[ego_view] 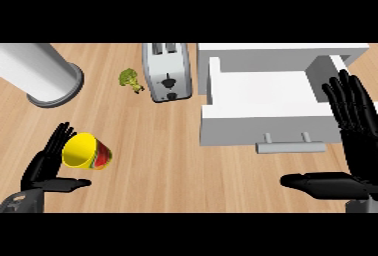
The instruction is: Pick up the cup, place it into the drawer and close the drawer
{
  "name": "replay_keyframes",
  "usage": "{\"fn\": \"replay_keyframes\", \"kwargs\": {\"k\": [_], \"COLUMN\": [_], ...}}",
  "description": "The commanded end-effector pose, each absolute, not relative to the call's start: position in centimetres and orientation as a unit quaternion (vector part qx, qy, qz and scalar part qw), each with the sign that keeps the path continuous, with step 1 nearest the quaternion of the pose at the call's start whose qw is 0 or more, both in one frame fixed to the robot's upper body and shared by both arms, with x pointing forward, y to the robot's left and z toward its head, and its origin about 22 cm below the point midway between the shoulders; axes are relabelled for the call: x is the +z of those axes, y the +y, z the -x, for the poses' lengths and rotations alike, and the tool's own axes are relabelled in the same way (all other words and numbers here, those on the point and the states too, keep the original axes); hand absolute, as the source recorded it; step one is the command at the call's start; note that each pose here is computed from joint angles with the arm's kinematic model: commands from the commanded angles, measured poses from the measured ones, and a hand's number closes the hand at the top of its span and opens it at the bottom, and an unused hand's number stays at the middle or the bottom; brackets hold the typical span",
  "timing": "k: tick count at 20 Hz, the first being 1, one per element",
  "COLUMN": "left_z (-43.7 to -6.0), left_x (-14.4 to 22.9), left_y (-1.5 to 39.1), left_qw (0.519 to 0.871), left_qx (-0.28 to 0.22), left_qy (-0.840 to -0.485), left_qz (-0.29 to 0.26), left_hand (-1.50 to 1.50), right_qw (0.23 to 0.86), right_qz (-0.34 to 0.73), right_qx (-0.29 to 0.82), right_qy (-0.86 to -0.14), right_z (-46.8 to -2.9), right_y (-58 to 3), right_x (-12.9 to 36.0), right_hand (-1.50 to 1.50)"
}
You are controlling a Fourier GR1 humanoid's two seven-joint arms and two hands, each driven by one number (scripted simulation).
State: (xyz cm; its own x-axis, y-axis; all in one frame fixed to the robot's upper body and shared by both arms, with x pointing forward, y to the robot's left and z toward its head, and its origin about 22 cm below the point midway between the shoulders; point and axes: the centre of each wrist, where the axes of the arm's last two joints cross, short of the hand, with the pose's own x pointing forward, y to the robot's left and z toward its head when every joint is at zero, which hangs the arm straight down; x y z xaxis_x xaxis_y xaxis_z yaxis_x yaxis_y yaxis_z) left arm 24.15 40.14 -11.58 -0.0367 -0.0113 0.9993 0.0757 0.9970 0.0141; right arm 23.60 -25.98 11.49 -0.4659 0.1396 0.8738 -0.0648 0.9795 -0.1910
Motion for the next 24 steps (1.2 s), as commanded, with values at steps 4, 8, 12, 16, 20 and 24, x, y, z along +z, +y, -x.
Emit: {"fn": "replay_keyframes", "kwargs": {"k": [4,8,12,16,20,24], "left_z": [-23.3,-24.2,-25.9,-26.1,-26.3,-25.9], "left_x": [-12.2,-12.9,-12.1,-11.6,-12.2,-12.4], "left_y": [40.6,38.3,37.7,38.5,37.0,37.0], "left_qw": [0.655,0.656,0.645,0.645,0.639,0.633], "left_qx": [-0.031,-0.039,-0.023,-0.028,-0.014,-0.009], "left_qy": [-0.752,-0.749,-0.758,-0.754,-0.755,-0.755], "left_qz": [0.071,0.085,0.095,0.117,0.146,0.17], "left_hand": [-1.5,-1.5,-1.5,-1.5,-1.5,-1.5], "right_qw": [0.516,0.519,0.519,0.522,0.524,0.527], "right_qz": [0.021,0.02,0.016,0.008,0.017,0.02], "right_qx": [0.106,0.101,0.099,0.103,0.104,0.105], "right_qy": [-0.85,-0.849,-0.849,-0.847,-0.845,-0.843], "right_z": [-23.7,-23.4,-23.9,-24.4,-24.5,-24.4], "right_y": [-24.6,-26.4,-24.1,-24.8,-25.1,-26.0], "right_x": [11.6,10.8,11.7,11.2,12.0,10.5], "right_hand": [-1.5,-1.5,-1.5,-1.5,-1.5,-1.5]}}
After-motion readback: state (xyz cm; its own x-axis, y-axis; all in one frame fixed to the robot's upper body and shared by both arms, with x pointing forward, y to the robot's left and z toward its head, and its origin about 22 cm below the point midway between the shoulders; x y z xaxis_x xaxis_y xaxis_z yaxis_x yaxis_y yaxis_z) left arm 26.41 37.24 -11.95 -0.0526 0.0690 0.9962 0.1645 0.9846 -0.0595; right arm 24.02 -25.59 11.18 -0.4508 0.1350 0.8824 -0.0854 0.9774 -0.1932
